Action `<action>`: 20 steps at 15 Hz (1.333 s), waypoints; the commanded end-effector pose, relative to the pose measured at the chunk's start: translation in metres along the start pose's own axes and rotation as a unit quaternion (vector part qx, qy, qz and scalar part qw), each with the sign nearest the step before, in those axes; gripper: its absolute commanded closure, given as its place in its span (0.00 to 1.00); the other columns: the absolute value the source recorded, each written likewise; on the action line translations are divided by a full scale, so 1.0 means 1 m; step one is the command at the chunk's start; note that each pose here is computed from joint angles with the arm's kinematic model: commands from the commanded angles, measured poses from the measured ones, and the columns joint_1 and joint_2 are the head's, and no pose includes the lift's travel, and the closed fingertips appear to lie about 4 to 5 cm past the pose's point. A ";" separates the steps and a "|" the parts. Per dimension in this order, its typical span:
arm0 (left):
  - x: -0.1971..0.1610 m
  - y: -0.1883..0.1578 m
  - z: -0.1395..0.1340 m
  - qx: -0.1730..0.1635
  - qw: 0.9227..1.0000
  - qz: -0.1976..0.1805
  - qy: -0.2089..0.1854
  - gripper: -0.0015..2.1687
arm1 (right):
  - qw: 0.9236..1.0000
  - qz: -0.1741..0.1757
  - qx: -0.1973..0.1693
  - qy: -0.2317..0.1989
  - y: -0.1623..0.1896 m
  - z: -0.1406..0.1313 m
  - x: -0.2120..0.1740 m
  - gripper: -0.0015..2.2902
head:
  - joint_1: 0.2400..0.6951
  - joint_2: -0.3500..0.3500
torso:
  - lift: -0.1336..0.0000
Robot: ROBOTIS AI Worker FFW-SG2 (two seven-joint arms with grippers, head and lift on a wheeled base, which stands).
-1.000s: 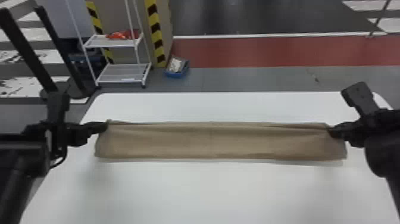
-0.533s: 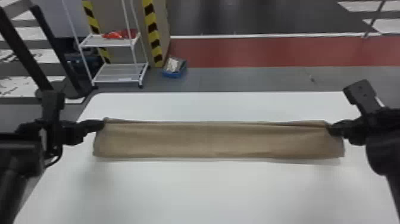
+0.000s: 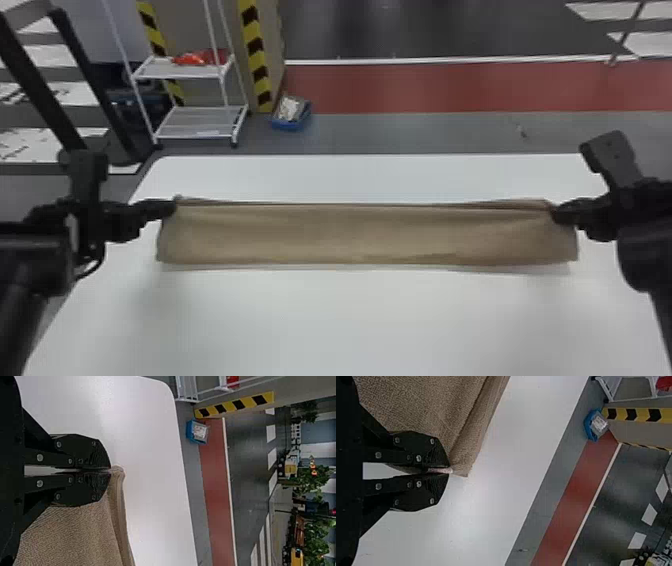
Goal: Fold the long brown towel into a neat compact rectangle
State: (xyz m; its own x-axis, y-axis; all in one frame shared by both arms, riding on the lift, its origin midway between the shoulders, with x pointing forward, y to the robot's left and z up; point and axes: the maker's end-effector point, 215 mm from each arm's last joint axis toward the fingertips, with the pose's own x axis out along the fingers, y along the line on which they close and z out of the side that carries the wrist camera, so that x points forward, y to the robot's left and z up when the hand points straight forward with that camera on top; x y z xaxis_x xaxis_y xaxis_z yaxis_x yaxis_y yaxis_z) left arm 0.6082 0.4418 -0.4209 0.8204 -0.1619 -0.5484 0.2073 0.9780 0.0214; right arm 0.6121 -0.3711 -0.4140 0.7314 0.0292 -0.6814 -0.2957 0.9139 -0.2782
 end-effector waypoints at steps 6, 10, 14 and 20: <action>0.009 -0.017 0.007 0.003 1.000 -0.009 -0.011 0.35 | 1.000 -0.018 0.004 -0.002 -0.006 0.003 0.000 0.34 | 1.00 0.58 | 0.07; 0.018 -0.035 0.006 0.010 1.000 -0.019 -0.011 0.21 | 1.000 -0.025 0.007 0.005 -0.007 -0.003 0.004 0.24 | 1.00 0.55 | 0.07; 0.016 -0.032 0.003 0.010 1.000 -0.017 -0.010 0.21 | 1.000 -0.029 0.008 0.008 -0.010 -0.005 0.004 0.24 | 1.00 0.53 | 0.07; 0.012 -0.025 0.001 0.007 1.000 -0.013 -0.010 0.21 | 0.999 -0.033 0.018 0.015 -0.016 -0.012 0.003 0.24 | 1.00 0.53 | 0.07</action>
State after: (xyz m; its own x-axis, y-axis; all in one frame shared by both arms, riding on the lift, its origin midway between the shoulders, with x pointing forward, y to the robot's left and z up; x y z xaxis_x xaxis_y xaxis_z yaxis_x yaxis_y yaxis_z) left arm 0.6134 0.4148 -0.4276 0.8245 -0.1885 -0.5335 0.2363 0.9714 0.0220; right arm 0.6133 -0.3888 -0.4187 0.7322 -0.0409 -0.6799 -0.2284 0.9257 -0.3017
